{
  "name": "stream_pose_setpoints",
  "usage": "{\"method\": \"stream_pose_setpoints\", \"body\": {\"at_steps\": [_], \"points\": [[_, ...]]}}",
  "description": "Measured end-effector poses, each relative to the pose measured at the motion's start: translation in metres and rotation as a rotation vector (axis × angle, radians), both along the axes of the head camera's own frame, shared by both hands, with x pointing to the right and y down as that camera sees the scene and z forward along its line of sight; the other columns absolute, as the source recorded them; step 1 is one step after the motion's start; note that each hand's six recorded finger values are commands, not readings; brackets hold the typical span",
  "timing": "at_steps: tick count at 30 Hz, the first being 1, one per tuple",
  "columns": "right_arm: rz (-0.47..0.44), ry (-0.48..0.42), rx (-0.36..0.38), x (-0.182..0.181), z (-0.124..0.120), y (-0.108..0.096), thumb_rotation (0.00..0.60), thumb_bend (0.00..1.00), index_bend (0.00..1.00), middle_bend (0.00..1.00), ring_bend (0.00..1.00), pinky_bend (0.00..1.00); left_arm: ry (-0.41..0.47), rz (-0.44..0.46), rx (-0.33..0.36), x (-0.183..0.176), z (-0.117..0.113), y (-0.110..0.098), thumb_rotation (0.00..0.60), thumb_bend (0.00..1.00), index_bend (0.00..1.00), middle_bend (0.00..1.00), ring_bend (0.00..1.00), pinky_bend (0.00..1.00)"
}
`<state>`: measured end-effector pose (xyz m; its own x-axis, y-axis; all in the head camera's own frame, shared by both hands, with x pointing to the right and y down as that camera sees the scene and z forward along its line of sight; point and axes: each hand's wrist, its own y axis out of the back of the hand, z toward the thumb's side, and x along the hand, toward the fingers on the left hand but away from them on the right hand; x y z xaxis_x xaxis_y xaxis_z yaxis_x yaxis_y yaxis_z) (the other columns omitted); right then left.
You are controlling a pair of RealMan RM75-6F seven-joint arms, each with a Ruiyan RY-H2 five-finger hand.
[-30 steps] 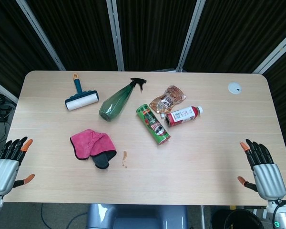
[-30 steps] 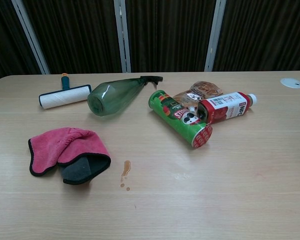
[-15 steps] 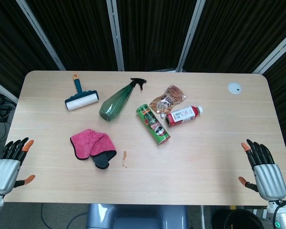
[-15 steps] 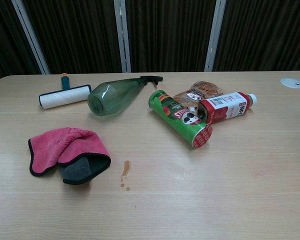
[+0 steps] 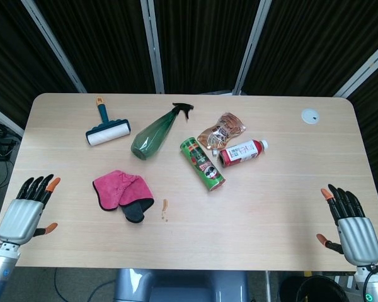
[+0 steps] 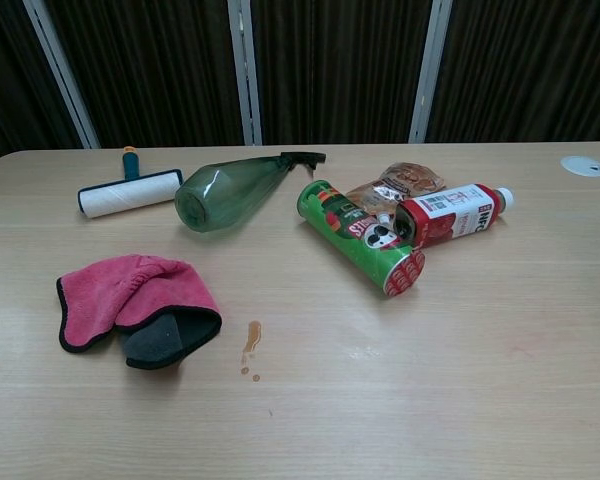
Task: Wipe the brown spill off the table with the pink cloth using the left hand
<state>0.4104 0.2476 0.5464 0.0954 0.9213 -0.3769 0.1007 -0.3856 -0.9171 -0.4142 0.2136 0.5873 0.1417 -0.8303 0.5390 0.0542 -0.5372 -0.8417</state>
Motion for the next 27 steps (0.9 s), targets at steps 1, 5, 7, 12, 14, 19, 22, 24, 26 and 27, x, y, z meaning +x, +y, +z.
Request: {"method": "stream_pose_setpoints", "body": {"at_steps": [1, 5, 7, 12, 14, 19, 22, 24, 26, 27], "points": [[0.002, -0.001, -0.001, 0.000, 0.000, 0.000, 0.600, 0.00, 0.00, 0.00, 0.00, 0.07, 0.000, 0.003, -0.011, 0.004, 0.004, -0.003, 0.600, 0.00, 0.07, 0.00, 0.00, 0.03], [0.016, -0.008, -0.007, 0.002, 0.001, -0.001, 0.600, 0.00, 0.00, 0.00, 0.00, 0.07, -0.007, 0.028, -0.067, 0.027, 0.030, -0.019, 0.600, 0.00, 0.10, 0.00, 0.00, 0.05], [0.023, -0.012, -0.009, 0.003, 0.001, -0.002, 0.600, 0.00, 0.00, 0.00, 0.00, 0.07, -0.016, 0.043, -0.088, 0.040, 0.043, -0.025, 0.600, 0.00, 0.12, 0.00, 0.00, 0.07], [0.036, -0.019, -0.009, 0.006, -0.001, -0.002, 0.600, 0.00, 0.00, 0.00, 0.00, 0.07, -0.053, 0.079, -0.140, 0.072, 0.081, -0.036, 0.600, 0.00, 0.19, 0.01, 0.02, 0.13], [0.036, -0.021, -0.009, 0.006, -0.001, -0.002, 0.600, 0.00, 0.00, 0.00, 0.00, 0.07, -0.068, 0.080, -0.156, 0.082, 0.096, -0.040, 0.600, 0.00, 0.20, 0.03, 0.04, 0.16], [0.047, -0.028, -0.009, 0.008, -0.001, -0.003, 0.600, 0.00, 0.00, 0.00, 0.00, 0.07, -0.090, 0.070, -0.178, 0.104, 0.124, -0.050, 0.600, 0.00, 0.22, 0.06, 0.06, 0.17], [0.048, -0.032, -0.008, 0.008, -0.002, -0.003, 0.600, 0.00, 0.00, 0.00, 0.00, 0.07, -0.101, 0.067, -0.174, 0.118, 0.137, -0.058, 0.600, 0.00, 0.23, 0.06, 0.06, 0.17], [0.047, -0.033, -0.009, 0.007, -0.002, -0.003, 0.600, 0.00, 0.00, 0.00, 0.00, 0.07, -0.105, 0.068, -0.170, 0.127, 0.143, -0.064, 0.600, 0.00, 0.23, 0.06, 0.06, 0.17], [0.046, -0.034, -0.009, 0.007, -0.002, -0.003, 0.600, 0.00, 0.00, 0.00, 0.00, 0.07, -0.105, 0.070, -0.171, 0.134, 0.147, -0.066, 0.600, 0.00, 0.23, 0.06, 0.06, 0.17], [0.046, -0.034, -0.009, 0.007, -0.002, -0.003, 0.600, 0.00, 0.00, 0.00, 0.00, 0.07, -0.106, 0.072, -0.172, 0.136, 0.149, -0.066, 0.600, 0.00, 0.23, 0.06, 0.06, 0.17]]}}
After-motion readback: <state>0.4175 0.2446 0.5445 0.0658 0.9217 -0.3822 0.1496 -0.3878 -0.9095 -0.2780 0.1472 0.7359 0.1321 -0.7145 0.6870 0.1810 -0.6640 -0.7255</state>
